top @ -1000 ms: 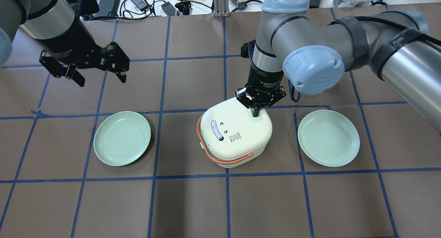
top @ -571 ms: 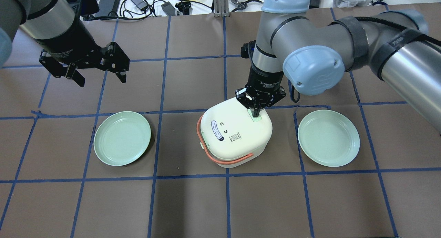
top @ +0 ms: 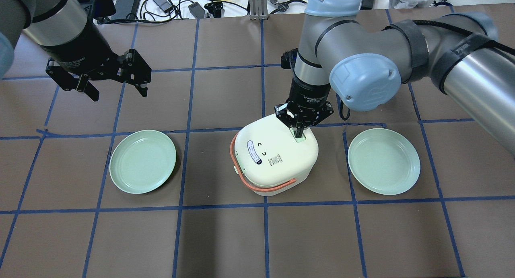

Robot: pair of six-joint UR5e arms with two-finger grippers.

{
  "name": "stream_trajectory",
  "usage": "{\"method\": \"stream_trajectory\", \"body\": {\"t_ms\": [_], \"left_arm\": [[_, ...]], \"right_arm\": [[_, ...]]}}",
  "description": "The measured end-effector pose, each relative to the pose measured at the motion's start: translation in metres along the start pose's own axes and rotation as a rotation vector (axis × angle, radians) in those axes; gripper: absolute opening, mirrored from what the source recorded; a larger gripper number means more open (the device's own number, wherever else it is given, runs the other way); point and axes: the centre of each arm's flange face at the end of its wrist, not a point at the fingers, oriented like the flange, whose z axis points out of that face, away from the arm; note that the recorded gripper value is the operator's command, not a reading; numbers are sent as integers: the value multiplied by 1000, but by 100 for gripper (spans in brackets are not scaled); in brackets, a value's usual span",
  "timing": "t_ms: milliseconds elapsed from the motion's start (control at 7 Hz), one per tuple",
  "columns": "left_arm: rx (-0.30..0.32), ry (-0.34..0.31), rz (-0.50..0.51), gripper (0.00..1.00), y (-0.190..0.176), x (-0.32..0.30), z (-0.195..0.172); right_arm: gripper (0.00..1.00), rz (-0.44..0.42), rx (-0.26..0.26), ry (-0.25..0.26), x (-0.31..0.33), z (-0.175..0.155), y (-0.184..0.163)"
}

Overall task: Press rice cooker button
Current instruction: 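Raise the right gripper away as the rice cooker lid pops open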

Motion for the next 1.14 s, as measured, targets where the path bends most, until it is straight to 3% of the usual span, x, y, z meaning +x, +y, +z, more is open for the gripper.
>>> {"method": "stream_trajectory", "body": {"t_ms": [286, 429, 571, 714, 857, 1143], "left_arm": [[0, 0, 0, 100, 0, 0, 0], [0, 0, 0, 100, 0, 0, 0], [-1, 0, 0, 100, 0, 0, 0], [0, 0, 0, 100, 0, 0, 0], [0, 0, 0, 100, 0, 0, 0], [0, 0, 0, 100, 0, 0, 0]], "right_arm": [[1, 5, 13, -3, -1, -7, 0], [10, 25, 31, -5, -3, -18, 1], [34, 75, 58, -9, -5, -35, 3], [76, 126, 92, -15, -9, -60, 5], [100, 164, 134, -22, -11, -89, 5], [100, 222, 228, -25, -4, -140, -1]]}}
